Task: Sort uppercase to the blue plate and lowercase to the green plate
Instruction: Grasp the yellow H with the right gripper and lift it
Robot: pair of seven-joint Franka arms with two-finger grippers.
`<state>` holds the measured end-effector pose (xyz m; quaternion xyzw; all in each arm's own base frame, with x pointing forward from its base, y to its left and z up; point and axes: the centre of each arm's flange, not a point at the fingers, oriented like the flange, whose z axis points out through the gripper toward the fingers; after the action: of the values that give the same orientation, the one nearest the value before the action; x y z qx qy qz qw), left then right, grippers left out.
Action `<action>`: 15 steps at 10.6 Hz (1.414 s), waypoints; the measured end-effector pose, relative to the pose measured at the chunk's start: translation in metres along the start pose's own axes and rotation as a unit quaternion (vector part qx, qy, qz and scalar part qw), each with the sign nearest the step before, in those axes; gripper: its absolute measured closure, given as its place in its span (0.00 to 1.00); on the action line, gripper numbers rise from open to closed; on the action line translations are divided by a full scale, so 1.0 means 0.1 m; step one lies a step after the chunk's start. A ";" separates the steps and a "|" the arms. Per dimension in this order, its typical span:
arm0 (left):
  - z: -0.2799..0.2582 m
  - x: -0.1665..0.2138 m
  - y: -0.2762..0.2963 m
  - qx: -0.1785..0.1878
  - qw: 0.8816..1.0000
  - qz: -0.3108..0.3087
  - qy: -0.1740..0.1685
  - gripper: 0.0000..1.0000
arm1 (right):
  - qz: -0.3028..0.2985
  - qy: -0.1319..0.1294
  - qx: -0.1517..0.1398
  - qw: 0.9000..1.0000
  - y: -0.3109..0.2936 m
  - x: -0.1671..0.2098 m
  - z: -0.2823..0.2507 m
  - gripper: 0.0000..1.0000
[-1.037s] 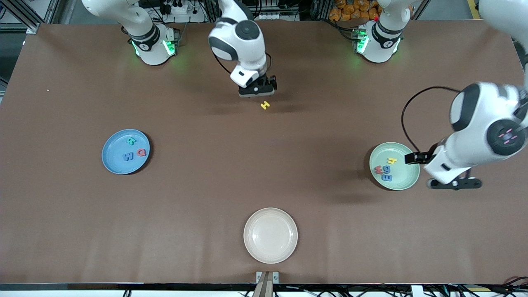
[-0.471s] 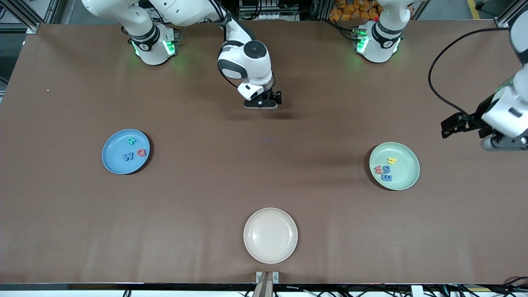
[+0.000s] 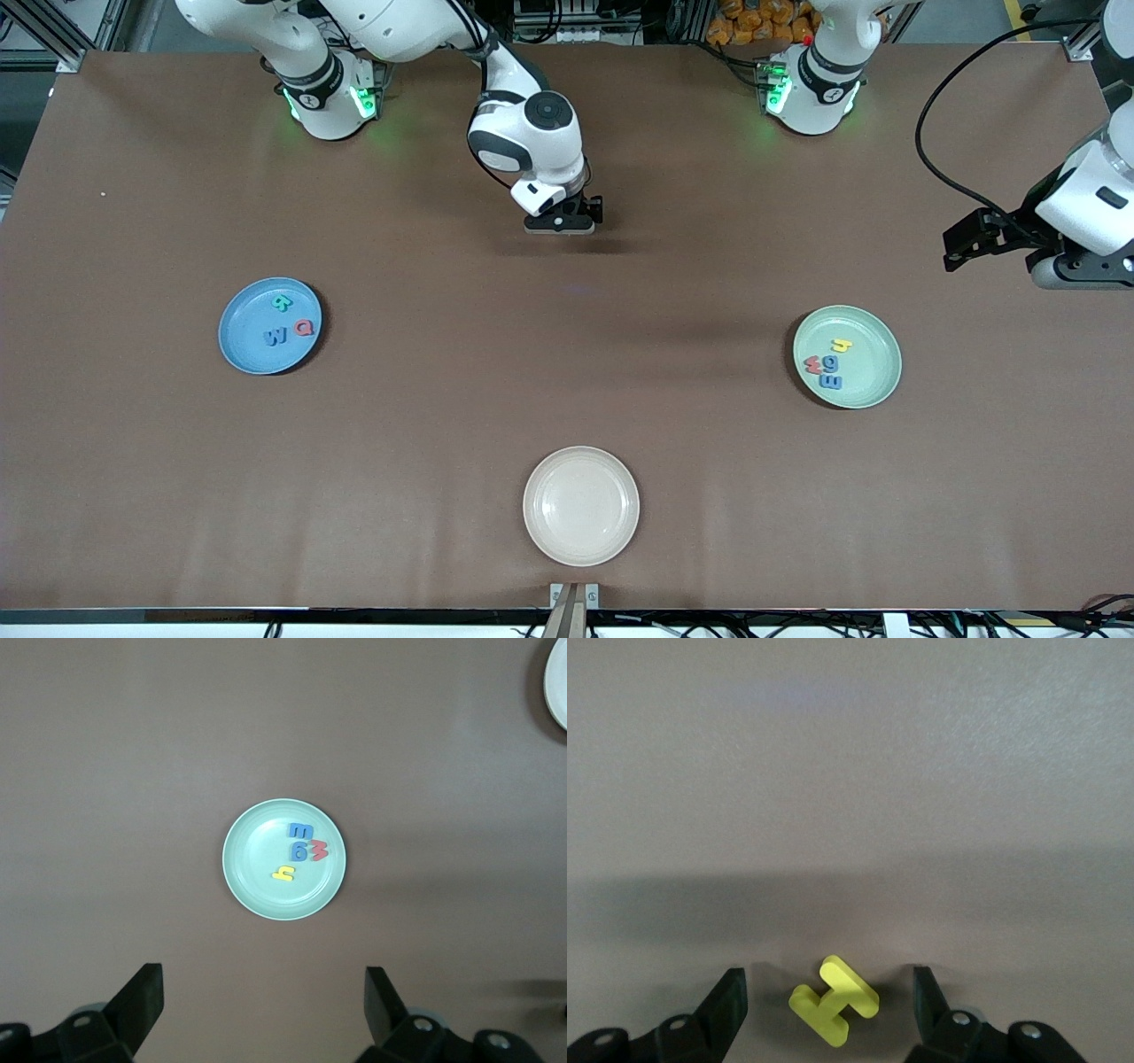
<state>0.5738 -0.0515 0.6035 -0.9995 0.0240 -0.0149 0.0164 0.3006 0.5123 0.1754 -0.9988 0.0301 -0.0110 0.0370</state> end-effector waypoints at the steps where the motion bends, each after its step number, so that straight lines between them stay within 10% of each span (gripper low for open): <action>1: -0.01 -0.01 -0.02 -0.008 1.000 -0.004 -0.001 0.00 | 0.000 -0.002 0.000 1.000 0.00 -0.02 0.02 0.17; 15: -0.33 -0.34 0.24 -0.019 0.998 -0.058 -0.019 0.00 | -0.002 -0.003 0.006 1.000 -0.04 -0.06 0.01 0.54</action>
<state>0.5375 -0.0744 0.6346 -0.9994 -0.0335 0.0036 -0.0035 0.2948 0.5167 0.1747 -0.9986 0.0281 -0.0087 0.0431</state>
